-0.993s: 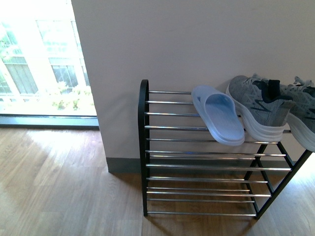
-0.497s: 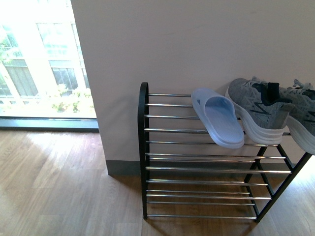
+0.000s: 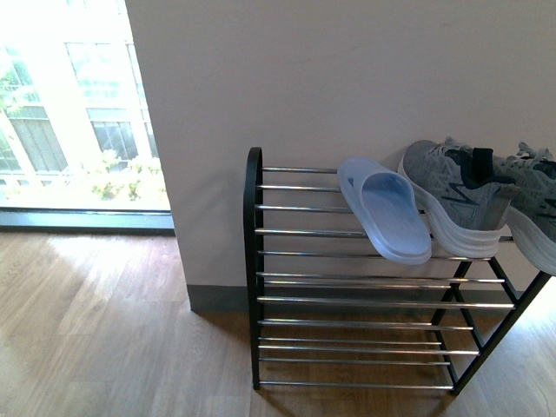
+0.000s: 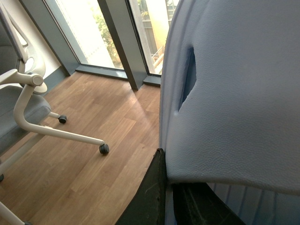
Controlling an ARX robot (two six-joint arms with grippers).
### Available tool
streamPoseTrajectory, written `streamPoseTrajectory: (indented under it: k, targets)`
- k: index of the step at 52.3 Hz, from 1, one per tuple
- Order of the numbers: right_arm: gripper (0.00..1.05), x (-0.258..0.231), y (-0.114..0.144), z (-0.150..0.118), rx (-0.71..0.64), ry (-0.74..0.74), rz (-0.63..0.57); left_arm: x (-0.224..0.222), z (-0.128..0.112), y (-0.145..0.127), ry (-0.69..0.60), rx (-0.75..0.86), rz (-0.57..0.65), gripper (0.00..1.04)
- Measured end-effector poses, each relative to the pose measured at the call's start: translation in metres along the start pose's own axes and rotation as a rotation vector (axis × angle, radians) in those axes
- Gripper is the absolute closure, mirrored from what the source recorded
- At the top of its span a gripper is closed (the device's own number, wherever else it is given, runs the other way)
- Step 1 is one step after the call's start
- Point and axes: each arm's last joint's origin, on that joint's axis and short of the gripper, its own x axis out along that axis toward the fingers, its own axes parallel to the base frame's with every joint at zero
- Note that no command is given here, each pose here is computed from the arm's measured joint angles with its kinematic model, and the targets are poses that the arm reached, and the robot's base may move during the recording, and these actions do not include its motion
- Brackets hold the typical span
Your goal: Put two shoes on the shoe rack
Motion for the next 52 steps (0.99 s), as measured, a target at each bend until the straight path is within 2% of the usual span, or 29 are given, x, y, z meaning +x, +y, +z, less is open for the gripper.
streamPoseTrajectory:
  k: [36, 43, 51, 52]
  targets:
    - [1.03, -0.0064, 0.0001, 0.0009, 0.000, -0.026, 0.001, 0.0000, 0.0000, 0.0000, 0.000, 0.000, 0.000, 1.03]
    - [0.78, -0.0064, 0.0001, 0.0009, 0.000, -0.026, 0.001, 0.0000, 0.0000, 0.0000, 0.000, 0.000, 0.000, 1.03]
    - [0.57, -0.0064, 0.0001, 0.0009, 0.000, -0.026, 0.001, 0.0000, 0.0000, 0.0000, 0.000, 0.000, 0.000, 1.03]
    - [0.52, -0.0064, 0.0001, 0.0009, 0.000, -0.026, 0.001, 0.0000, 0.0000, 0.0000, 0.000, 0.000, 0.000, 1.03]
